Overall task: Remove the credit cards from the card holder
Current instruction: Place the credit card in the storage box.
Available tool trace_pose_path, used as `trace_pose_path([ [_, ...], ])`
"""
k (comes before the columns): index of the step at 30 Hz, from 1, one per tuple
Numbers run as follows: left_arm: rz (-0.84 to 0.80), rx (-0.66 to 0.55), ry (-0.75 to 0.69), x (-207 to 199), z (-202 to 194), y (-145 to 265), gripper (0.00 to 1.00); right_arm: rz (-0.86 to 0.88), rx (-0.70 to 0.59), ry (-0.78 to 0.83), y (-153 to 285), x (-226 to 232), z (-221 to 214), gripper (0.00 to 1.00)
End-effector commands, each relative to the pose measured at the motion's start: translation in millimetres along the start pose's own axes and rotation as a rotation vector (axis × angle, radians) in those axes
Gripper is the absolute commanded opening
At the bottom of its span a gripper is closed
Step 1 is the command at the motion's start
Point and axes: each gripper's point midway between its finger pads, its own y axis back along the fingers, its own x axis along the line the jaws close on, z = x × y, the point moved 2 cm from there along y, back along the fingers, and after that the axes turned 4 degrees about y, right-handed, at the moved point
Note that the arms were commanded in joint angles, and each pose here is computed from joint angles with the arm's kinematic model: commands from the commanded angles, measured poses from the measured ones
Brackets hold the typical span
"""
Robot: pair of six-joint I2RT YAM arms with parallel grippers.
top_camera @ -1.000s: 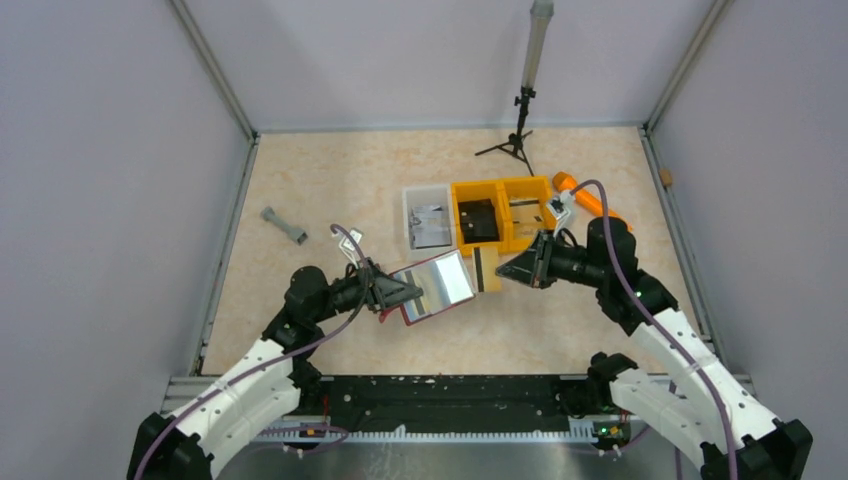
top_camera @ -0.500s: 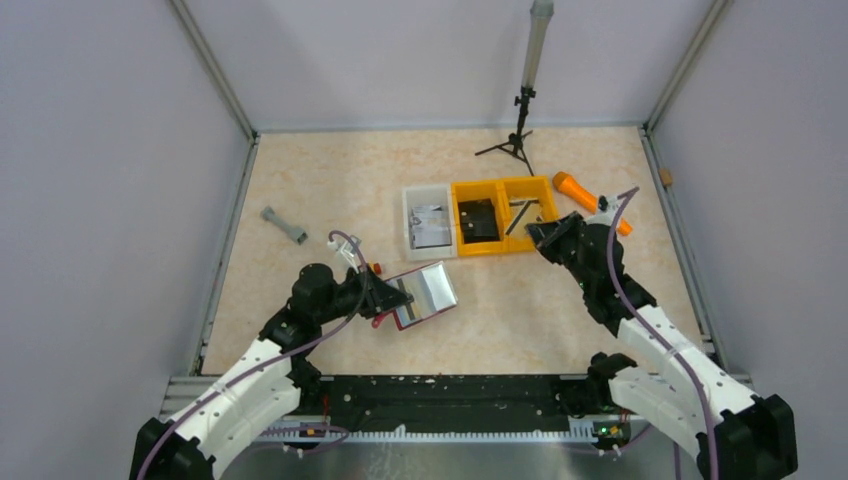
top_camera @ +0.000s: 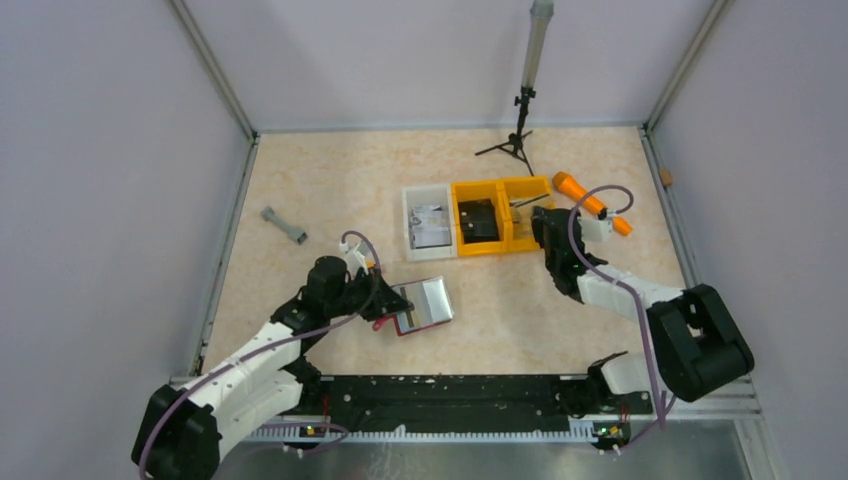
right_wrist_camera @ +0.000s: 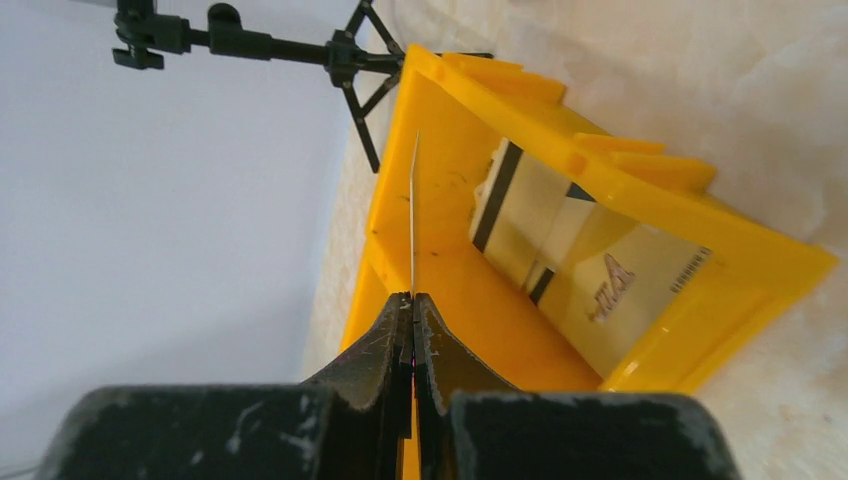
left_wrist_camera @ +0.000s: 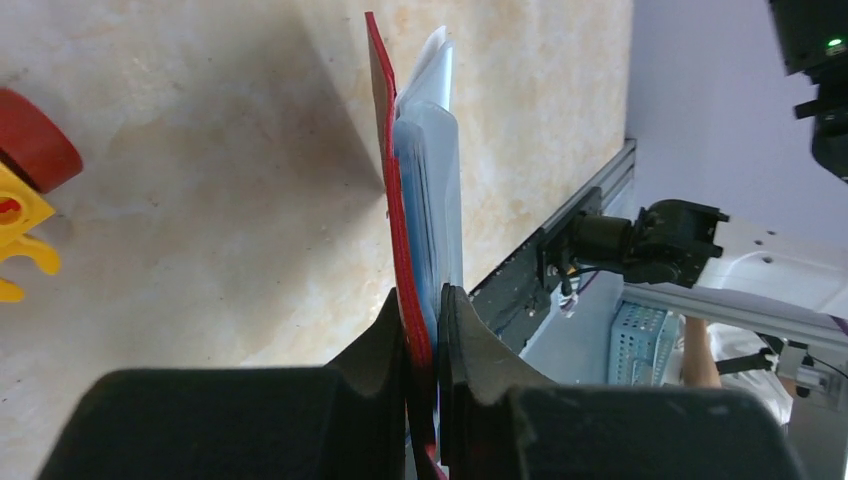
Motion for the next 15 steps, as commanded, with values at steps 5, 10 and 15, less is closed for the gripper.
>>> trace_pose_path([
  [5, 0.242, 0.102, -0.074, 19, 12, -5, 0.09, 0.084, -0.093, -0.146, -37, 38, 2, 0.0],
  [10, 0.423, 0.207, -0.077, 42, 15, -12, 0.1, 0.03, -0.126, -0.134, -42, 30, 2, 0.16],
  [15, 0.632, 0.26, -0.118, 58, 28, -9, 0.12, -0.012, -0.118, -0.111, -37, 35, 5, 0.51],
])
